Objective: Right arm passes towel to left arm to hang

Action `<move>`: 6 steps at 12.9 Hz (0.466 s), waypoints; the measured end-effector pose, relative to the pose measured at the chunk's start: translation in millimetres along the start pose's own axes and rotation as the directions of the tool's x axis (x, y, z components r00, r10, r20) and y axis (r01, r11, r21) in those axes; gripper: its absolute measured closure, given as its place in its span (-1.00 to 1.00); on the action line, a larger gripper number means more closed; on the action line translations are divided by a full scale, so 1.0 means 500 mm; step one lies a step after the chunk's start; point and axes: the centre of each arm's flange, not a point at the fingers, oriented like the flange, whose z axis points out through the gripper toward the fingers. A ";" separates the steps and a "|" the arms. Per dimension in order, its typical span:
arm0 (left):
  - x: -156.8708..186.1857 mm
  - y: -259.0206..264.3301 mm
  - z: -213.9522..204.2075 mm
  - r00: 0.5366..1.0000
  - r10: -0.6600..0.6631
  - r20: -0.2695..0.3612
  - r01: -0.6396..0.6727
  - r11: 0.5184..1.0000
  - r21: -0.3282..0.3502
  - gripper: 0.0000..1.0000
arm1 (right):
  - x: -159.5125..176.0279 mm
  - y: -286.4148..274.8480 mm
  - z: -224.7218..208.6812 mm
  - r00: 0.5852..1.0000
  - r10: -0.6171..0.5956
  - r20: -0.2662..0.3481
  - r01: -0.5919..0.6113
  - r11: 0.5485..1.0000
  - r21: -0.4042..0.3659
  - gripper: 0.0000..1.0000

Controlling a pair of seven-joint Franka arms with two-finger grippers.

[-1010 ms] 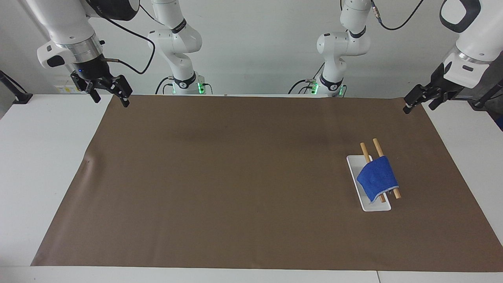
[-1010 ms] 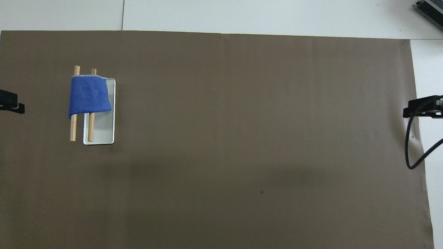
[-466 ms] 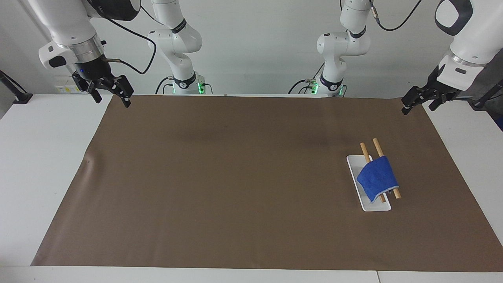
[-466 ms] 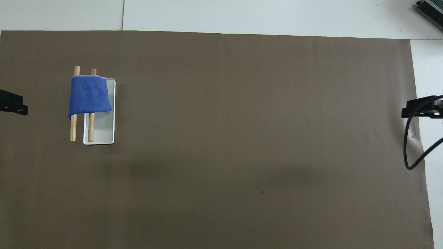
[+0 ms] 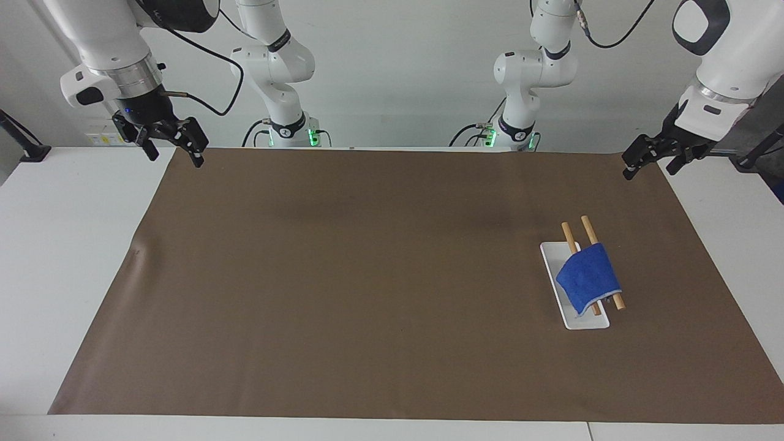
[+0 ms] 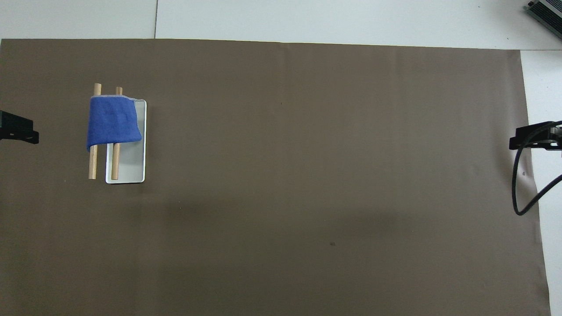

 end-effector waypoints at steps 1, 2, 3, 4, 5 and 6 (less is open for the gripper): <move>0.003 0.004 -0.002 1.000 0.008 -0.014 -0.008 1.000 0.000 -1.00 | 0.000 0.000 0.000 1.000 0.000 0.000 0.000 1.000 0.000 -1.00; 0.007 0.006 -0.005 0.999 0.013 -0.032 -0.013 1.000 -0.001 -1.00 | 0.000 0.000 0.000 1.000 0.000 0.000 0.000 1.000 0.000 -1.00; 0.011 0.007 -0.007 0.999 0.015 -0.048 -0.015 1.000 -0.001 -1.00 | 0.000 0.000 0.000 1.000 0.000 0.000 0.000 1.000 0.000 -1.00; 0.014 0.007 -0.008 0.998 0.017 -0.060 -0.017 1.000 -0.001 -1.00 | 0.000 0.000 0.000 1.000 0.000 0.000 0.000 1.000 0.000 -1.00; 0.017 0.008 -0.007 0.998 0.018 -0.067 -0.018 1.000 -0.001 -1.00 | 0.000 0.000 0.000 1.000 0.000 0.000 0.000 1.000 0.000 -1.00; 0.018 0.008 -0.006 0.997 0.020 -0.072 -0.020 1.000 -0.001 -1.00 | 0.000 0.000 0.000 1.000 0.000 0.000 0.000 1.000 0.000 -1.00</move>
